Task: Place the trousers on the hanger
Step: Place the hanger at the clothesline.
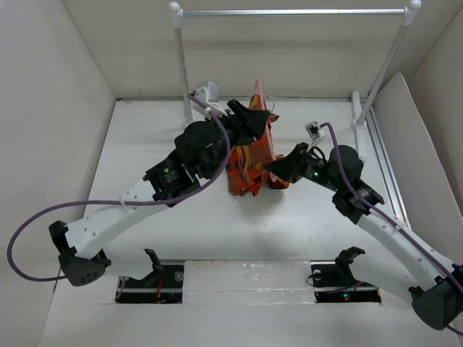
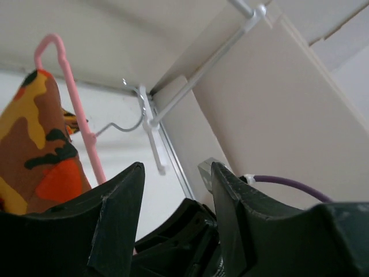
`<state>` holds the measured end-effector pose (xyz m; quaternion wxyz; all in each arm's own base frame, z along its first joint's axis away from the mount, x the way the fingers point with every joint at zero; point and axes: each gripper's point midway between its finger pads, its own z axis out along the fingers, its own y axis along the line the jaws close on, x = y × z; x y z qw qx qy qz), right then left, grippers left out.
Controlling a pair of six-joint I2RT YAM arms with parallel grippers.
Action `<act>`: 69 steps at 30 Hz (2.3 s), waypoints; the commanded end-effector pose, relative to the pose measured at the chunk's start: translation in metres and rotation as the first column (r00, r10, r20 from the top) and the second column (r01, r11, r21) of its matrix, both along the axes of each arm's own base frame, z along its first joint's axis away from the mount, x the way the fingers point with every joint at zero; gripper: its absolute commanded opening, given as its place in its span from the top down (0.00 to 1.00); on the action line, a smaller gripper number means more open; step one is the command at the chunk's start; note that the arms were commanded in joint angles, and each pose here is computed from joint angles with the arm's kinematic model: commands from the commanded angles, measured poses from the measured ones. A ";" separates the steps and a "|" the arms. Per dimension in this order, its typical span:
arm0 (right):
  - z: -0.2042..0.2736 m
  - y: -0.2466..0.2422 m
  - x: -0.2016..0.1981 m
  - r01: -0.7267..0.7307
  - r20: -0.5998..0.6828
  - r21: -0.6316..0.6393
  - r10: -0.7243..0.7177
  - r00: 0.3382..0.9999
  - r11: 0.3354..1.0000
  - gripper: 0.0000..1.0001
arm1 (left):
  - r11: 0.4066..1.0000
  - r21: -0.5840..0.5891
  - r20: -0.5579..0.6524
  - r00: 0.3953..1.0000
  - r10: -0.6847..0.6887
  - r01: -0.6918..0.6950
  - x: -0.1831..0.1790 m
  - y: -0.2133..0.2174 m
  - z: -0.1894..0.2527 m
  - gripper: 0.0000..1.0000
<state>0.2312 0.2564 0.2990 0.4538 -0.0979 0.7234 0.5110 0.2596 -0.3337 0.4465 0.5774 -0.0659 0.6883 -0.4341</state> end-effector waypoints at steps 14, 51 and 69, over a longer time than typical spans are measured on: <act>0.188 -0.073 0.048 0.159 0.520 0.134 -0.206 0.829 0.978 1.00 | 0.995 -0.002 -0.064 0.993 0.103 -0.104 0.026 0.069 -0.027 0.57; 0.299 -0.291 0.166 0.619 0.648 0.308 -0.635 0.419 0.723 1.00 | 0.994 0.112 -0.207 0.978 0.028 -0.005 0.006 0.066 -0.114 0.61; 0.223 -0.340 0.210 0.758 0.522 0.284 -0.758 0.391 0.587 1.00 | 0.978 0.210 -0.243 0.969 0.045 0.007 0.010 0.063 -0.145 0.58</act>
